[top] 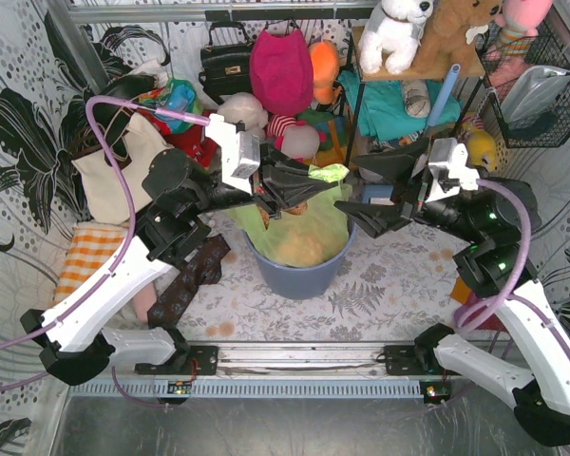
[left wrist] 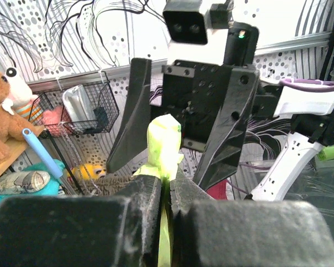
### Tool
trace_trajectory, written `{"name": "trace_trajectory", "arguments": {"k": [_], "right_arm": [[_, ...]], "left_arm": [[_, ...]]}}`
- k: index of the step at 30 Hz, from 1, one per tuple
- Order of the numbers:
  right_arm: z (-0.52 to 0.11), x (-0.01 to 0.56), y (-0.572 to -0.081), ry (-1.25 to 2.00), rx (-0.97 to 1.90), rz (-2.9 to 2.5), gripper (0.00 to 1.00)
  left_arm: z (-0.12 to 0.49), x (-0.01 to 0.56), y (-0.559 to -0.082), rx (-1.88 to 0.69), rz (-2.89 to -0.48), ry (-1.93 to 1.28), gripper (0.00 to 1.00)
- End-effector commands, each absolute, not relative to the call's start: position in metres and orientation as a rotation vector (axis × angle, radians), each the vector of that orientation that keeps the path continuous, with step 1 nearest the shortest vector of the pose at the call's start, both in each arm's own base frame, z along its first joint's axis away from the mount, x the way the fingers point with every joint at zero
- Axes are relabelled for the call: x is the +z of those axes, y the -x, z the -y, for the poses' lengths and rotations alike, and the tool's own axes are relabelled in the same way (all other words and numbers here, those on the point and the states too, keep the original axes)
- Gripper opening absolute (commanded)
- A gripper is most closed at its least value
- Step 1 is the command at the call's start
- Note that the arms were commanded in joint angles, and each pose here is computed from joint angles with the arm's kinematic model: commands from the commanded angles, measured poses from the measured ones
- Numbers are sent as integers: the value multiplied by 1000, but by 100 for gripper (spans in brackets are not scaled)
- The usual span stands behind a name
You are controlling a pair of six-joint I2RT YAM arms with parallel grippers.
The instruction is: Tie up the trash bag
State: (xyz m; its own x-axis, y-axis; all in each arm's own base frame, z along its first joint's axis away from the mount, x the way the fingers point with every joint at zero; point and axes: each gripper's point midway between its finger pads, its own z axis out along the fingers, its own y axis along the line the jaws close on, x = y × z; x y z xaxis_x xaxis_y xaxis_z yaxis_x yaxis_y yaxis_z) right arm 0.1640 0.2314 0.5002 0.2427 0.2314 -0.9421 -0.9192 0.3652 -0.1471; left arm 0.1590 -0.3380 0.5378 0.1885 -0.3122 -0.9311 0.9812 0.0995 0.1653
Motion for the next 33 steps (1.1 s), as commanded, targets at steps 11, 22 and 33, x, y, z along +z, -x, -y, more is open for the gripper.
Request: {"name": "trace_trajectory", "arguments": {"k": [11, 22, 33], "right_arm": [[-265, 513, -154, 1058, 1058, -792, 66], [-272, 508, -158, 1068, 1116, -841, 11], [-271, 507, -158, 1071, 1109, -847, 10]], "left_arm": [[336, 551, -158, -1190, -818, -950, 23], [326, 563, -172, -1138, -861, -840, 60], [328, 566, -182, -1135, -919, -797, 48]]}}
